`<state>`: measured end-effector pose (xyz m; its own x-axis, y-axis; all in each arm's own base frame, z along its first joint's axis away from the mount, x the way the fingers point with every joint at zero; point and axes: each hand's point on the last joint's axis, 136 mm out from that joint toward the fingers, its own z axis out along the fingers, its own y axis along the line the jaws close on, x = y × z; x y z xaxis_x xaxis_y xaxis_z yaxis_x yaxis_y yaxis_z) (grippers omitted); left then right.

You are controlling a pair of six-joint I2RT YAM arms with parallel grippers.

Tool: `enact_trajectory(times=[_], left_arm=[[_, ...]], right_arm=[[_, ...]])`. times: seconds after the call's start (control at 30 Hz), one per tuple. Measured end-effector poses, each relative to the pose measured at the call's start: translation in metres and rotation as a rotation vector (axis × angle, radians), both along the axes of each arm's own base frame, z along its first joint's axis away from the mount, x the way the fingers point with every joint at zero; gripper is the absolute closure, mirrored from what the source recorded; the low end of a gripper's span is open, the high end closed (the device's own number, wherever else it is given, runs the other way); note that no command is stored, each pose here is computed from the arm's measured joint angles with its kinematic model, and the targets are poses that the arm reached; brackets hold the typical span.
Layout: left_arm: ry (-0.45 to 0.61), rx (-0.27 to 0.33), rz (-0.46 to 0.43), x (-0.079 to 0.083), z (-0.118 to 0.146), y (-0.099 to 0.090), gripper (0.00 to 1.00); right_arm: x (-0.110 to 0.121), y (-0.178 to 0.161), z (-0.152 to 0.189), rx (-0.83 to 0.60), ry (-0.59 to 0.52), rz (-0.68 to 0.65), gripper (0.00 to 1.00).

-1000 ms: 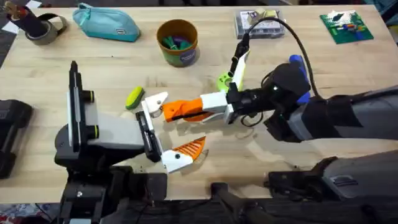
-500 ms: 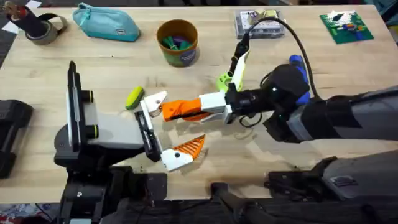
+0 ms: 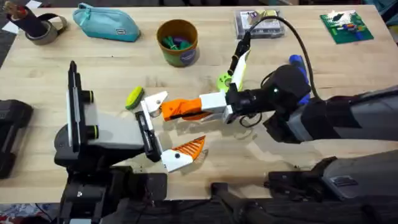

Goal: Pick up the gripper from the table and insert it into the empty holder that is missing its gripper. Then pick up a screw, insert it into the mounting hole, and use the screwdriver to tighten it. Finally, clean up the table by picking up the vegetable and placing it into the bucket.

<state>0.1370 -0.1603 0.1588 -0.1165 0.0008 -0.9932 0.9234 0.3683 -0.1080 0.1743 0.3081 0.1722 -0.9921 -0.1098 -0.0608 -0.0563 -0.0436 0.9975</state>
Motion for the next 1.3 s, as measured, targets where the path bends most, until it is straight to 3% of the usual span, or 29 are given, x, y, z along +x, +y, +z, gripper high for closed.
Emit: enact_trajectory(times=[0.37,0.77,1.3], left_arm=[[0.01,-0.003,-0.001,0.0,0.0,0.0,0.015],[0.008,-0.002,0.01,0.002,0.0,0.001,0.014],[0.007,-0.002,0.014,0.002,0.0,0.001,0.014]], right_arm=[[-0.002,0.008,-0.008,-0.003,-0.015,0.004,0.987],[0.014,0.029,-0.008,0.008,-0.04,0.038,0.987],[0.02,0.029,-0.007,-0.005,-0.03,0.089,0.987]])
